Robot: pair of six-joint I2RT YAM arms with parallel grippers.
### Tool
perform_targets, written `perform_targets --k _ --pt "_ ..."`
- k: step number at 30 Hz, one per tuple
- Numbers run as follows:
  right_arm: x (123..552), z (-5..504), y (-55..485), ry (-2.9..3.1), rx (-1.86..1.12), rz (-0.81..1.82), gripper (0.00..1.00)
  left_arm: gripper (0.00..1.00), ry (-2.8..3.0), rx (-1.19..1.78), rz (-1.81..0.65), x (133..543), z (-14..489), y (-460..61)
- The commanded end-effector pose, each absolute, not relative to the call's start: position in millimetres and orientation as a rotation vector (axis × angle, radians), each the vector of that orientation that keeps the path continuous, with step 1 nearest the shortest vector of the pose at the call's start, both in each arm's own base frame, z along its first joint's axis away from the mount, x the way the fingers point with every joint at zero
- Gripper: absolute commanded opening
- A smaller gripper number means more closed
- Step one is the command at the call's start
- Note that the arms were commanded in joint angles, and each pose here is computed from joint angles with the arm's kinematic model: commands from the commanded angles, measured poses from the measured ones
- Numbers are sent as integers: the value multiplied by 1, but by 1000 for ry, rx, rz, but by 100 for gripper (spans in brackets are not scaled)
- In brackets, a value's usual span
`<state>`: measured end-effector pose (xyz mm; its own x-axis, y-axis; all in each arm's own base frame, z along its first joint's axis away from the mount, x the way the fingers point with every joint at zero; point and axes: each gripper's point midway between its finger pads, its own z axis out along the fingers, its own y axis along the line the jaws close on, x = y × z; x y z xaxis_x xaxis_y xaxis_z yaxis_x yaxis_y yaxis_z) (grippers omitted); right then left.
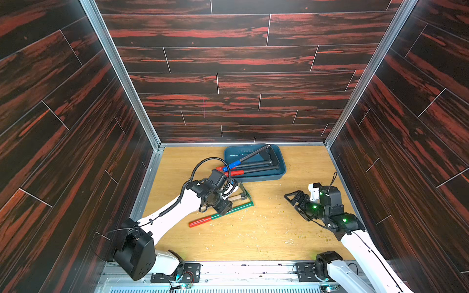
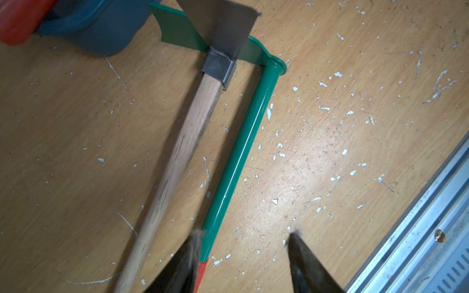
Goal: Put the small hoe into the storage box
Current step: Move the hoe to the center of the board.
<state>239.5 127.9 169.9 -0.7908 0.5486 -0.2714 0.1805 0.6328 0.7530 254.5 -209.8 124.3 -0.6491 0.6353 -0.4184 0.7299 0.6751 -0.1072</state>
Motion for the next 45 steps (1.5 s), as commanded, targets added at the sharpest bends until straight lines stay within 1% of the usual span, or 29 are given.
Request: perform_targets --k 1,6,14,34,39,45 --pt "239 167 130 2378 557 1031 92 59 2612 1102 -338 249 105 -203" --pt "240 169 131 2376 542 1036 92 59 2661 1099 -267 255 90 -198" --pt "238 166 133 2384 523 1046 92 59 2673 1085 -246 263 77 -202" --pt "240 171 135 2385 480 1047 92 55 2757 1150 -206 262 34 -213" --pt "239 170 135 2387 483 1046 92 53 2753 1163 -196 264 32 -215" --pt "238 169 134 2390 485 1041 92 46 2772 1198 -180 261 22 -217"
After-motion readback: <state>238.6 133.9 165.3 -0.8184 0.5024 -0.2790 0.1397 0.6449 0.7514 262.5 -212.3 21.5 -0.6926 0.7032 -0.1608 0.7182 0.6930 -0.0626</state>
